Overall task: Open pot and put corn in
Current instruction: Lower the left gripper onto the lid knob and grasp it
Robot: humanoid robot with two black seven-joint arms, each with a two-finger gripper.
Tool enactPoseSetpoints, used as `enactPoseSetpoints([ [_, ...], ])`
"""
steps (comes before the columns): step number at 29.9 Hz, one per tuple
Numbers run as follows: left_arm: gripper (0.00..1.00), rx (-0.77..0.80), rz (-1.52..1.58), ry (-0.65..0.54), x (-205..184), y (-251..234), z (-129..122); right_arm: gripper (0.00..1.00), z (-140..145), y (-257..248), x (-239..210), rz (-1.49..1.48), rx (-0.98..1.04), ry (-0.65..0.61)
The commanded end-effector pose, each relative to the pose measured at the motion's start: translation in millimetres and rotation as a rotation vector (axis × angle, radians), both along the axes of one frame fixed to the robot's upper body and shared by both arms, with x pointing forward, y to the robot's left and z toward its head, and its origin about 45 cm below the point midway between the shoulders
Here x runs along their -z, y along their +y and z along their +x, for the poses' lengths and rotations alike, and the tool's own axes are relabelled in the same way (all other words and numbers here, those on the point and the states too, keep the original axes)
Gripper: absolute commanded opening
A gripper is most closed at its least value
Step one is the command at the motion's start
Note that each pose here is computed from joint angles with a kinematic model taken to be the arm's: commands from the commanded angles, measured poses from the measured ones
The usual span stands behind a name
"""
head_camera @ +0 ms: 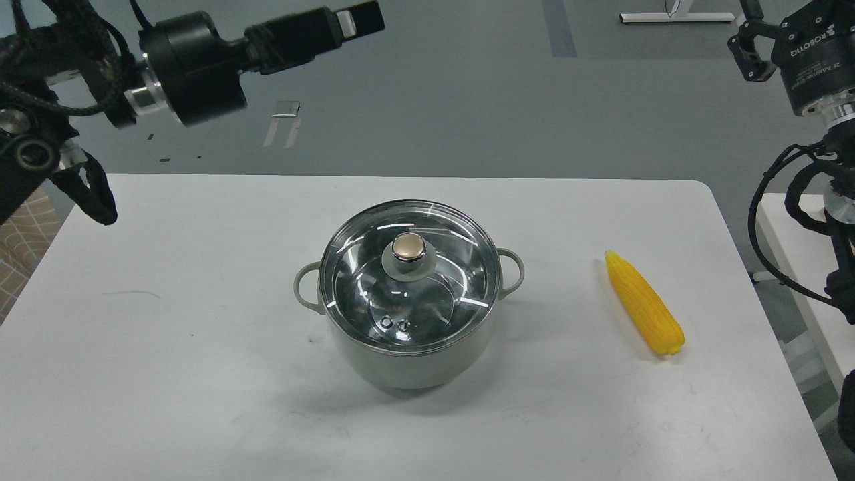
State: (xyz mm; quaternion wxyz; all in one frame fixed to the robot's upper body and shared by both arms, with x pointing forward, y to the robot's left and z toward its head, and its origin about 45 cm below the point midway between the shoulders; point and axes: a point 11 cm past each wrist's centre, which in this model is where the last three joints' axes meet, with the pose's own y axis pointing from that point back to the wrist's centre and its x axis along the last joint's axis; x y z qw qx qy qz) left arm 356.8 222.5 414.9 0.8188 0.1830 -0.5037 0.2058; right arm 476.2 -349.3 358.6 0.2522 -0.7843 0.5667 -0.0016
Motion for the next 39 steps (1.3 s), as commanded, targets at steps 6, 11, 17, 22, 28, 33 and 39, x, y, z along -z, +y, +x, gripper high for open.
enactPoseSetpoints([
  [6,0.77,0.111,0.384,-0.257,56.4,-27.7,-8.8,1.00,-2.8,5.6,-2.7,0.000,-0.018,-0.014],
  [11,0.77,0.232,0.525,-0.283,115.5,-38.8,-25.9,1.00,-3.3,5.0,-0.5,0.000,-0.016,-0.009],
  [17,0.77,0.249,0.535,-0.223,148.0,-35.4,-32.7,1.00,-6.0,-1.6,3.2,0.012,-0.003,-0.006],
  [22,0.77,0.226,0.532,-0.214,153.8,-30.9,-27.1,1.00,-6.9,-3.3,5.3,0.015,-0.001,-0.003],
  [28,0.77,0.226,0.522,-0.191,161.9,-31.9,-30.7,1.00,-7.9,-2.0,6.6,0.015,-0.003,-0.002],
  [33,0.68,0.223,0.524,-0.182,165.0,-30.4,-30.6,1.00,-8.1,-1.8,6.9,0.015,-0.004,-0.002],
  [39,0.68,0.199,0.528,-0.164,171.6,-26.6,-23.5,1.00,-8.0,-0.6,6.7,0.019,-0.006,-0.003],
])
